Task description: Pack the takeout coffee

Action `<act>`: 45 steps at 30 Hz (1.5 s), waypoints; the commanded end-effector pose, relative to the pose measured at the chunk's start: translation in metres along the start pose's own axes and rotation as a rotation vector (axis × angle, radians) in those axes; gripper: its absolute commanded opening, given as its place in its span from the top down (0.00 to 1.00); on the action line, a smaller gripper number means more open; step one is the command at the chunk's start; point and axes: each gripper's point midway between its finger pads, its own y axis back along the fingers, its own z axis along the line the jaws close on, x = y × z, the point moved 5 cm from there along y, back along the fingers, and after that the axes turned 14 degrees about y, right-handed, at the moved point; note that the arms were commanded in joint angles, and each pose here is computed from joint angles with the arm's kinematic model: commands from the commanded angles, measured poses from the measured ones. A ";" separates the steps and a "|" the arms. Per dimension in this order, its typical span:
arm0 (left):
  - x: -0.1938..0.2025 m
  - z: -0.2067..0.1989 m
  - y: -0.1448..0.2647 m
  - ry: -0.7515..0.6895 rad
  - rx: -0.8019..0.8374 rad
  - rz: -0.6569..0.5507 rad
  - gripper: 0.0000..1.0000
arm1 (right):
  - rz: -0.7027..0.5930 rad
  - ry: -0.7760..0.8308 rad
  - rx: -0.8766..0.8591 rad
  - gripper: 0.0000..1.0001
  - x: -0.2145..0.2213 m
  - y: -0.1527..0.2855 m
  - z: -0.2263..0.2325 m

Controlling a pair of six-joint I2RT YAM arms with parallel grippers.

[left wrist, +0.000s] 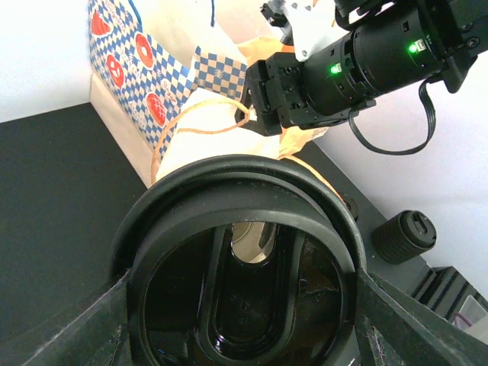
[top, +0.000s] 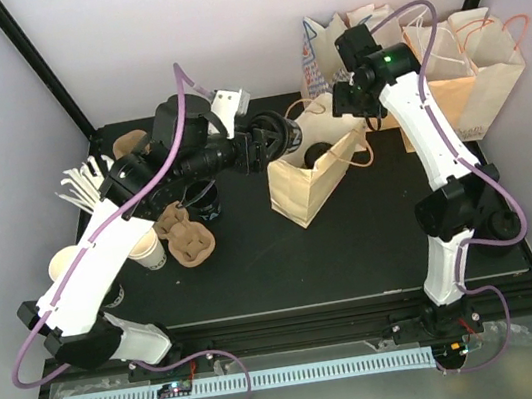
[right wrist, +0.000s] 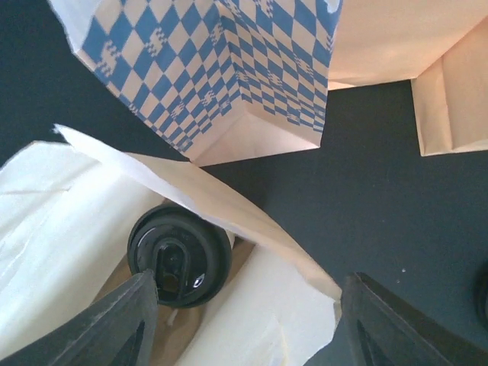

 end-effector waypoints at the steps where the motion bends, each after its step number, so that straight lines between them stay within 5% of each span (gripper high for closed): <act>1: -0.003 -0.003 -0.002 -0.013 0.035 -0.003 0.42 | -0.073 0.107 -0.015 0.28 -0.007 0.017 -0.003; 6: -0.001 -0.002 -0.005 0.010 0.047 0.018 0.42 | -0.075 0.298 0.015 0.21 -0.016 0.015 -0.004; 11: 0.002 0.000 -0.006 0.028 0.053 0.032 0.43 | -0.092 0.365 -0.124 0.26 -0.020 0.003 0.010; 18: 0.004 0.005 -0.006 0.059 0.058 0.051 0.43 | -0.055 0.365 -0.103 0.36 -0.029 -0.025 0.014; 22: 0.003 0.006 -0.004 0.062 0.057 0.049 0.43 | -0.044 0.387 -0.107 0.57 -0.025 -0.024 0.023; 24: 0.002 0.008 -0.003 0.064 0.054 0.048 0.43 | -0.049 0.409 -0.110 0.78 -0.017 -0.015 0.032; 26: 0.000 0.009 0.000 0.070 0.050 0.049 0.43 | -0.077 0.430 -0.111 0.84 -0.004 -0.002 0.039; 37: 0.009 0.007 0.021 -0.002 0.064 0.134 0.46 | -0.098 0.465 -0.210 0.90 0.104 0.057 0.057; 42: 0.031 0.007 0.034 -0.003 0.099 0.221 0.46 | -0.071 0.457 -0.214 0.72 0.162 0.059 0.055; 45: 0.044 0.008 0.040 0.007 0.124 0.261 0.46 | -0.044 0.423 -0.240 0.72 0.185 0.059 0.051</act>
